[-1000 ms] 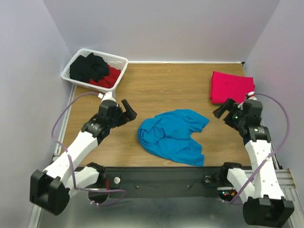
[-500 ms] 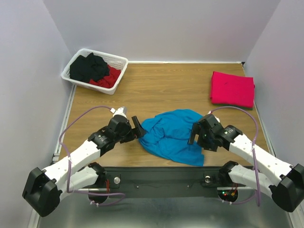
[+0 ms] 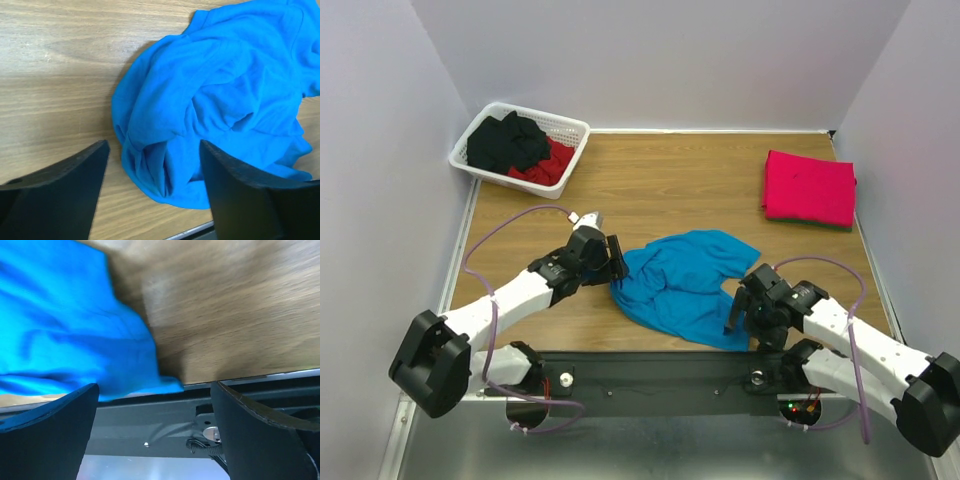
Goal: Fold and stack the t-shirts
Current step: Flatten the tshirt out
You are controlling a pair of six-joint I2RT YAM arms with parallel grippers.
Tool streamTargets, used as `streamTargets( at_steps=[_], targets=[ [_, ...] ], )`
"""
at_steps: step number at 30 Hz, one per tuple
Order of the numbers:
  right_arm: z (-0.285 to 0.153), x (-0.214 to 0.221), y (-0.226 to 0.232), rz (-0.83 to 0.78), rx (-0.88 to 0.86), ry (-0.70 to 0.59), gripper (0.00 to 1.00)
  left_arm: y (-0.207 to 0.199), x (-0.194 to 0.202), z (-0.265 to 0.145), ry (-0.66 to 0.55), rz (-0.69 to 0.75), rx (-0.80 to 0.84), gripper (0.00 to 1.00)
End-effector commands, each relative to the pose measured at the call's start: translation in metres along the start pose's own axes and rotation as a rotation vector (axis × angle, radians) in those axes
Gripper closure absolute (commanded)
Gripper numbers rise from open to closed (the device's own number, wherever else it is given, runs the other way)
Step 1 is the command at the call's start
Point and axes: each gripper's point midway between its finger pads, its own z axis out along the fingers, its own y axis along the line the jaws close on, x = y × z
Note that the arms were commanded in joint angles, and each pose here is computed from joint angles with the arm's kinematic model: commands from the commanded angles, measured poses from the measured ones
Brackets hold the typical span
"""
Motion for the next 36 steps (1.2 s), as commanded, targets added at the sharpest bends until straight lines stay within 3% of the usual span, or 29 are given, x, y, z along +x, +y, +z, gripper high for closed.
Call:
streamTargets(
  at_steps=[1, 2, 7, 10, 12, 13, 15, 17, 18, 19, 21, 24, 27, 28, 31, 32, 36],
  targets=[
    [0.007, 0.009, 0.014, 0.012, -0.062, 0.053, 0.02, -0.016, -0.023, 0.005, -0.062, 0.037, 0.028, 0.27],
    [0.009, 0.009, 0.015, 0.007, -0.064, 0.057, 0.03, -0.016, -0.023, 0.008, -0.055, 0.04, 0.02, 0.32],
    [0.015, 0.017, 0.019, 0.009, -0.103, 0.09, 0.08, -0.018, -0.025, 0.017, -0.059, 0.052, 0.017, 0.34],
    [0.02, 0.019, 0.019, 0.015, -0.112, 0.096, 0.21, -0.02, -0.026, 0.022, -0.048, 0.062, 0.016, 0.41],
    [0.022, 0.018, 0.02, 0.015, -0.117, 0.09, 0.37, -0.02, -0.027, 0.026, -0.047, 0.069, 0.008, 0.47],
    [0.021, 0.016, 0.021, 0.013, -0.125, 0.083, 0.51, -0.02, -0.029, 0.027, -0.051, 0.071, 0.002, 0.51],
    [0.019, 0.012, 0.026, 0.003, -0.146, 0.062, 0.62, -0.019, -0.032, 0.03, -0.057, 0.072, -0.013, 0.66],
    [0.017, 0.006, 0.028, 0.001, -0.151, 0.033, 0.79, -0.02, -0.035, 0.03, -0.061, 0.068, -0.02, 0.74],
    [0.015, 0.003, 0.029, -0.009, -0.151, 0.019, 0.96, -0.019, -0.035, 0.031, -0.059, 0.069, -0.027, 0.84],
    [0.014, 0.002, 0.03, -0.014, -0.153, 0.015, 0.99, -0.02, -0.037, 0.03, -0.064, 0.067, -0.027, 0.89],
    [0.009, -0.004, 0.034, -0.021, -0.156, -0.007, 0.99, -0.018, -0.04, 0.026, -0.073, 0.067, -0.041, 1.0],
    [-0.001, -0.019, 0.035, -0.038, -0.135, -0.079, 1.0, -0.015, -0.053, 0.013, -0.123, 0.057, -0.063, 1.0],
    [-0.035, -0.054, 0.041, -0.056, -0.108, -0.23, 0.99, -0.016, -0.072, -0.012, -0.189, 0.042, -0.079, 1.0],
    [-0.064, -0.081, 0.054, -0.045, -0.125, -0.344, 1.0, -0.015, -0.076, -0.021, -0.202, 0.039, -0.089, 1.0],
    [-0.118, -0.113, 0.061, -0.038, -0.13, -0.502, 1.0, -0.031, -0.111, -0.063, -0.322, 0.006, -0.045, 1.0],
    [-0.155, -0.134, 0.069, -0.018, -0.164, -0.612, 1.0, -0.041, -0.131, -0.09, -0.4, -0.013, -0.004, 1.0],
    [-0.25, -0.173, 0.085, 0.047, -0.274, -0.842, 1.0, -0.061, -0.173, -0.164, -0.578, -0.058, 0.095, 1.0]
  ],
)
